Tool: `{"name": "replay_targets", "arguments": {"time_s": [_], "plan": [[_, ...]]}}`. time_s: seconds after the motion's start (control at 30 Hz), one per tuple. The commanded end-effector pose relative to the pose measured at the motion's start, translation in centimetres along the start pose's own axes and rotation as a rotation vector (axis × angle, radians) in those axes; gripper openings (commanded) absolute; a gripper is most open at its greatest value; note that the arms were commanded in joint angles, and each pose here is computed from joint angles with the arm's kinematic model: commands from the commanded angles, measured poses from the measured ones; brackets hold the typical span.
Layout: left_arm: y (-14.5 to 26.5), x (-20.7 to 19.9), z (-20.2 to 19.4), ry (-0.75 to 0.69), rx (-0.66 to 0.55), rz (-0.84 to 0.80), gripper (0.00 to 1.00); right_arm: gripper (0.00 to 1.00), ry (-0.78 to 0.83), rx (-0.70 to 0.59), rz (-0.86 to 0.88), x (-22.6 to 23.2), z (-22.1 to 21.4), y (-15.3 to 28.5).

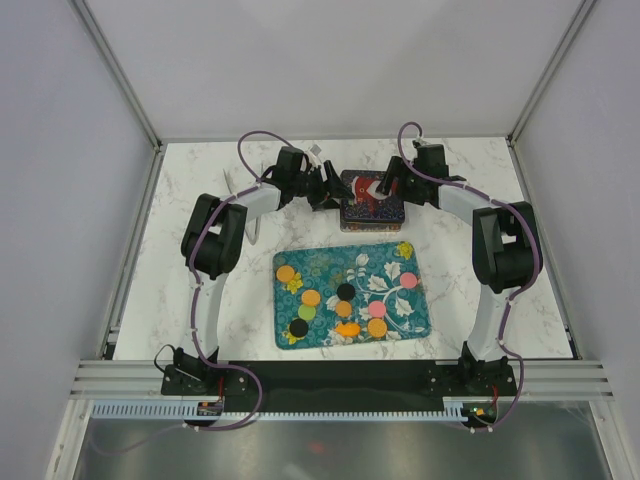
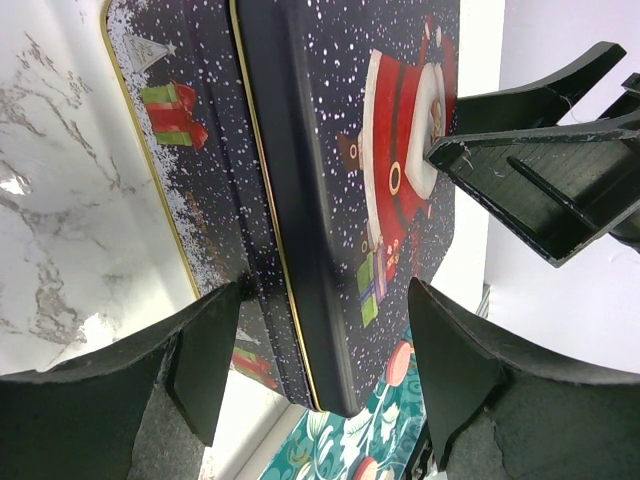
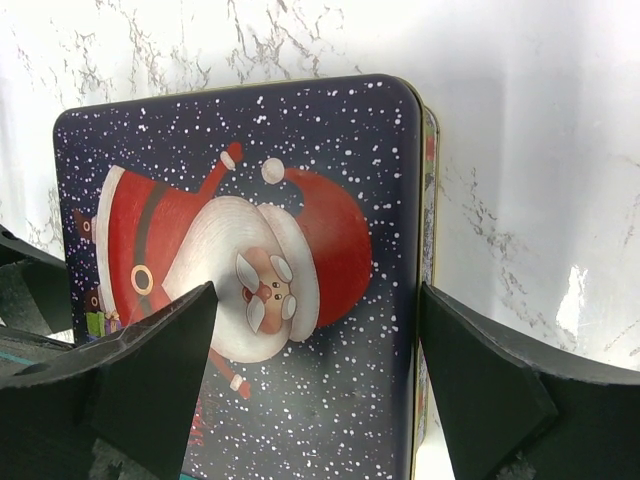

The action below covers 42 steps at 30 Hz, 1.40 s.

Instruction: Pack the cookies

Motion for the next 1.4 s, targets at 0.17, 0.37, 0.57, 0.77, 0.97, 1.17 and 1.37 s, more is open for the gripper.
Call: {"name": "replay_targets", "arguments": {"time_s": [0.17,0.37,0.57,0.77,0.97,1.17,1.37], "plan": [[0.0,-2.4,-1.0,-0.068,0.018,-0.039,0.76,0.89,0.072,-0.044,0.126,5.1,2.1,2.2],[-0.1,-2.5,-1.4,-0.065,0.024,-0.041,0.75,0.89,0.081,-0.042,0.125,5.4,1.9,2.3],[-0.2,-2.2,-1.7,-0.055,0.028,-0.033,0.75,0.89,0.090,-0.021,0.089,5.0,1.4,2.0],[-0.1,-2.2,-1.9,-0.057,0.029,-0.032,0.75,0.89,0.058,0.007,0.071,3.4,0.5,1.8],[-0.2,-2.0,-2.0,-0.052,0.030,-0.026,0.75,0.90,0.009,0.010,0.082,2.3,0.6,3.0],[-0.1,-2.3,-2.0,-0.055,0.030,-0.032,0.76,0.91,-0.054,0.017,0.129,1.6,0.3,3.6],[0.1,-2.5,-2.0,-0.065,0.029,-0.037,0.78,0.90,-0.102,0.030,0.128,0.3,-0.3,3.5]]}}
Point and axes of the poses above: each gripper's point midway between its finger pads, its own y axis back along the fingers, its own x axis along the line the jaws close on, z = x × y, the point moved 4 cm from there along y, back along the fingers, and after that the axes turned 3 degrees about -y, right-handed, at the moved point
